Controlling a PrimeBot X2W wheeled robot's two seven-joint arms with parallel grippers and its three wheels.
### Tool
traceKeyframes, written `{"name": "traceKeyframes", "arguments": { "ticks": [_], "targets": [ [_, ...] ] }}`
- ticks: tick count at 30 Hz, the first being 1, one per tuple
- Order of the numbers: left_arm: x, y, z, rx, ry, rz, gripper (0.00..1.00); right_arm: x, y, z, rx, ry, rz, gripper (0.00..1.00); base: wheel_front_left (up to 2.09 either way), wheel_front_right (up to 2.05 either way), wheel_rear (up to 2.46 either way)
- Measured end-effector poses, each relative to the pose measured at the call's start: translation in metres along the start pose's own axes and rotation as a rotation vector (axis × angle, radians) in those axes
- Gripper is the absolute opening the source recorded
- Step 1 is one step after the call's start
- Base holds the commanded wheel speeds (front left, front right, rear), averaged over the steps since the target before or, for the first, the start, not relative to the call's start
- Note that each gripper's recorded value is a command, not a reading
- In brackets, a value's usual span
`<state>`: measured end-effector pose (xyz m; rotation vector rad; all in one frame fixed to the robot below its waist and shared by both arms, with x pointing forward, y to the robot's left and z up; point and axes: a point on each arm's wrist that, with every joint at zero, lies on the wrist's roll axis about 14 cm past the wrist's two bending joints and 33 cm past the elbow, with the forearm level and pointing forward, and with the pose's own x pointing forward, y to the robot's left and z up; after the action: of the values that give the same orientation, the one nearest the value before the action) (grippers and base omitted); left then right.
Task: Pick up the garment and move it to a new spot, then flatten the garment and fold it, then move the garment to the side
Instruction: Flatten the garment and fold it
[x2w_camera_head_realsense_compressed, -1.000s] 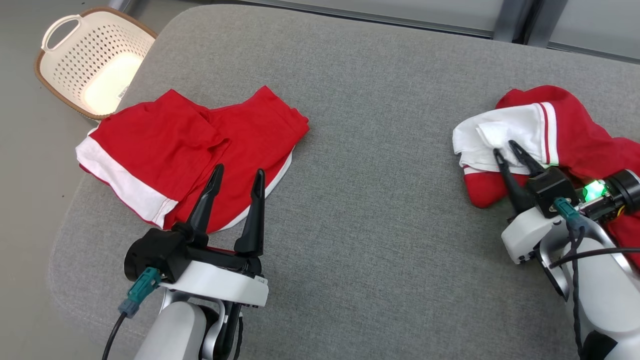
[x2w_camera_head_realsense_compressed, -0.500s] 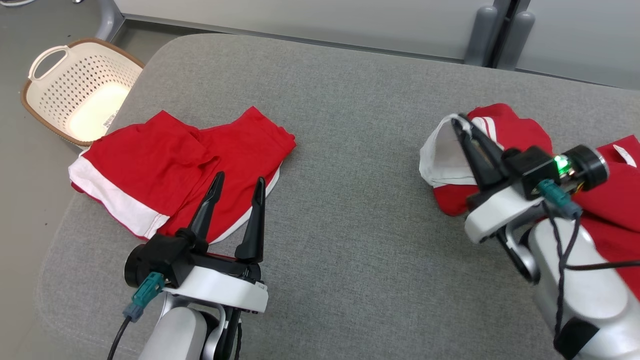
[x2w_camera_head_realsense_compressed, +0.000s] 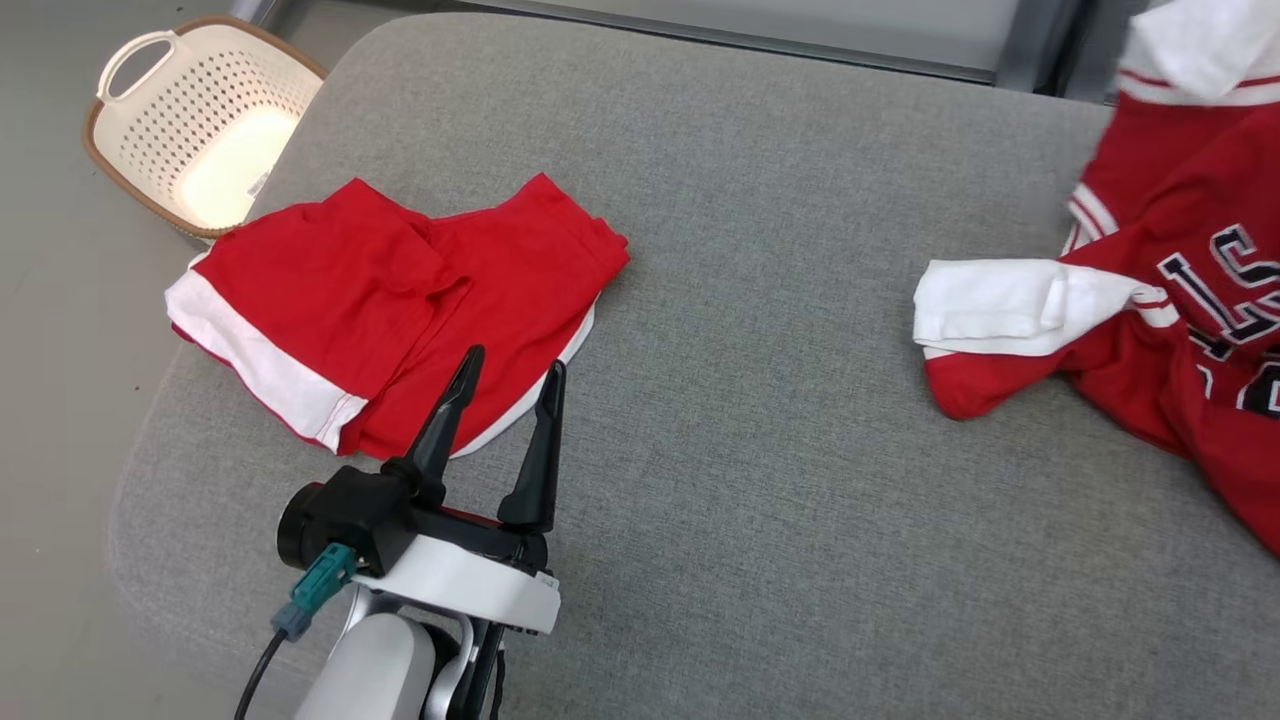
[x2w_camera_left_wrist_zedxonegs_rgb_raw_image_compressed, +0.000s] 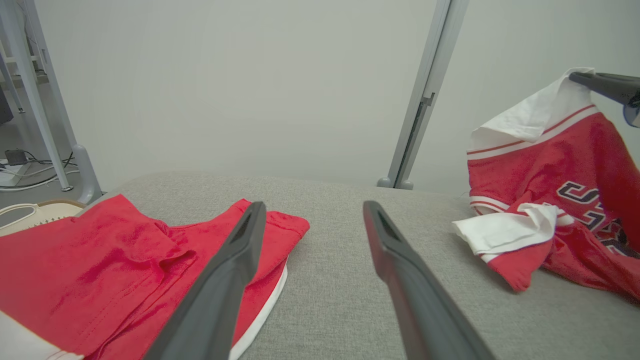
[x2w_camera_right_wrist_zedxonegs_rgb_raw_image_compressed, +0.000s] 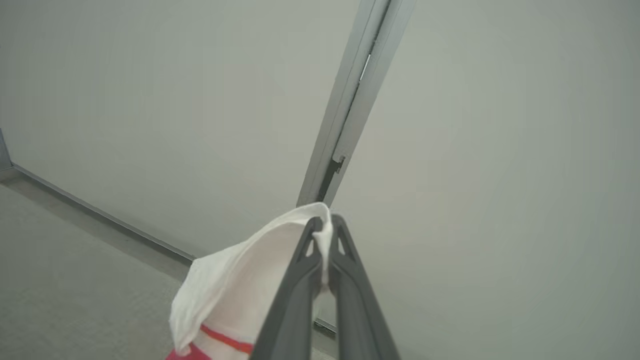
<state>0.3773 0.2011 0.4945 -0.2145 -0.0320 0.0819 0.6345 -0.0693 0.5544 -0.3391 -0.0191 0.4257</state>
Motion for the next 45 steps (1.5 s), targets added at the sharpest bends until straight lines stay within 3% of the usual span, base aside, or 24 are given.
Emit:
{"name": "traceKeyframes", "arguments": {
  "ticks": [1,3,5,16,28,32,36,45],
  "targets": [
    [0.000,0.001,-0.001,0.002,0.005,0.003,1.00,0.004,-0.014,-0.005,-0.011,0.027,-0.033,1.00,0.00,0.00,0.00],
    [0.003,0.003,0.000,0.001,0.002,0.008,1.00,0.010,-0.037,-0.017,-0.029,0.082,-0.086,1.00,0.00,0.00,0.00],
    [0.005,0.005,0.001,0.000,-0.001,0.016,1.00,0.015,-0.039,-0.021,-0.016,0.090,-0.098,1.00,0.00,0.00,0.00],
    [0.014,0.000,0.005,0.004,-0.022,-0.004,1.00,-0.003,0.005,-0.026,0.033,-0.003,-0.022,1.00,0.00,0.00,0.00],
    [0.026,-0.036,0.017,-0.011,-0.069,-0.118,1.00,-0.094,0.021,-0.037,0.172,-0.071,-0.049,1.00,0.00,0.00,0.00],
    [0.027,-0.048,0.017,-0.016,-0.072,-0.153,1.00,-0.137,0.020,-0.045,0.268,-0.093,-0.127,1.00,0.00,0.00,0.00],
    [0.026,-0.060,0.009,-0.025,-0.052,-0.186,1.00,-0.184,0.042,-0.066,0.334,-0.050,-0.170,1.00,0.00,0.00,0.00],
    [0.036,-0.088,-0.021,-0.007,0.028,-0.288,1.00,-0.208,0.025,-0.066,0.338,-0.065,-0.272,1.00,0.00,0.00,0.00]
  ]
}}
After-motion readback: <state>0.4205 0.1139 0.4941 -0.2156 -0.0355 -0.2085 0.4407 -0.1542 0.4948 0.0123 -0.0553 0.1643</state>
